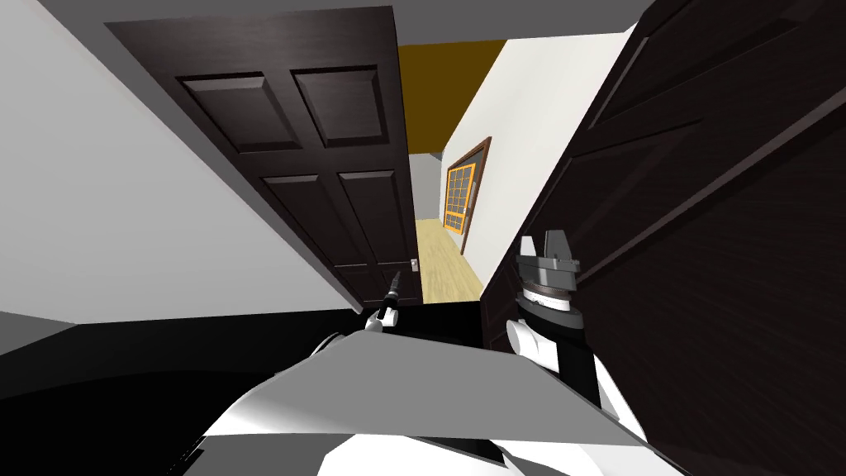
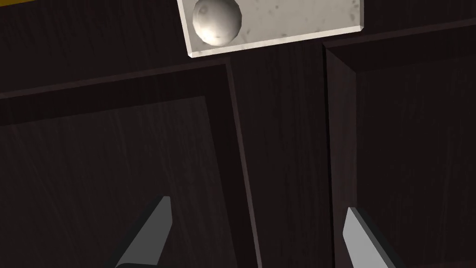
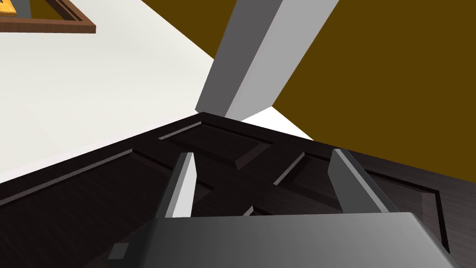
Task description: Pull the door open
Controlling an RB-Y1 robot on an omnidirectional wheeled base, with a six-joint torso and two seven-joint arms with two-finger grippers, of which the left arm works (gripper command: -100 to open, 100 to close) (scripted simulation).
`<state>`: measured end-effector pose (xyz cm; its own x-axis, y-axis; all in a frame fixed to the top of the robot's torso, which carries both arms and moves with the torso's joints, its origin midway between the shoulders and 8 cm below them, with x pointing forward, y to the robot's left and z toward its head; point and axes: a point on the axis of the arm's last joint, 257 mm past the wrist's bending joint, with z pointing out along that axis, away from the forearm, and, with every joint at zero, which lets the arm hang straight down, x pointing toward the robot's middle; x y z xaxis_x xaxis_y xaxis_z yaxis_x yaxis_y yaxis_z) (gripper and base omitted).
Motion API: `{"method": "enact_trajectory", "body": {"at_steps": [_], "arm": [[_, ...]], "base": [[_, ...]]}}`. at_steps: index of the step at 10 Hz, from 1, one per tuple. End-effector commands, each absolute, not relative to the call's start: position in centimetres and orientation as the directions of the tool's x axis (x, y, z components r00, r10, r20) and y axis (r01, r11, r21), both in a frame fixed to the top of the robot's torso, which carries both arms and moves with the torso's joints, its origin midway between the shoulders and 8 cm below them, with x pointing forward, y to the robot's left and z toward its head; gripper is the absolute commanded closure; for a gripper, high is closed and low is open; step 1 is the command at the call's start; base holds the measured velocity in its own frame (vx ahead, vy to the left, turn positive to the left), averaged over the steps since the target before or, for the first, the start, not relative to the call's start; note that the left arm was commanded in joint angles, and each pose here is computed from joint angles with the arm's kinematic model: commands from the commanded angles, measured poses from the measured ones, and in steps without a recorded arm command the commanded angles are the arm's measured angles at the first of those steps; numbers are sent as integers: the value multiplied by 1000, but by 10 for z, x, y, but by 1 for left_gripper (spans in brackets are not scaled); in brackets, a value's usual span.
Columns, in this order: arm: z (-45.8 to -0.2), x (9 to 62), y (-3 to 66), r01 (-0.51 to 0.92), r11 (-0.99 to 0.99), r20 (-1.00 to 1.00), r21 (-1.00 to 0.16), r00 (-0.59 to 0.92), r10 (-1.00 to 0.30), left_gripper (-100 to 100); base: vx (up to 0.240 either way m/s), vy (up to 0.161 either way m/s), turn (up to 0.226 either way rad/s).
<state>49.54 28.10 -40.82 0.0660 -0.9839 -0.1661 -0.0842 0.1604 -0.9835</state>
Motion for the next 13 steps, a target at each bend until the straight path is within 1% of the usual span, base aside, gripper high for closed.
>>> {"method": "enact_trajectory", "body": {"at_steps": [1, 3, 5, 8, 9, 10, 13], "arm": [[-399, 498, 280, -57, 123, -129, -991, 105, -986, -100], [-395, 499, 270, -38, 82, -87, -996, 129, -988, -100], [-393, 499, 260, -25, 48, -51, -999, 143, -988, -100], [-392, 498, 248, -15, 10, -12, -1000, 154, -988, -100], [-392, 498, 250, -16, 16, -19, -1000, 152, -988, -100], [-392, 498, 250, -16, 16, -19, -1000, 152, -988, 100], [-392, 498, 250, -16, 16, -19, -1000, 152, -988, 100]], "base": [[39, -27, -20], [136, -59, -14], [207, -80, -8], [202, -43, -20], [67, -18, 27], [-25, -2, -9], [-16, 5, -10]]}}
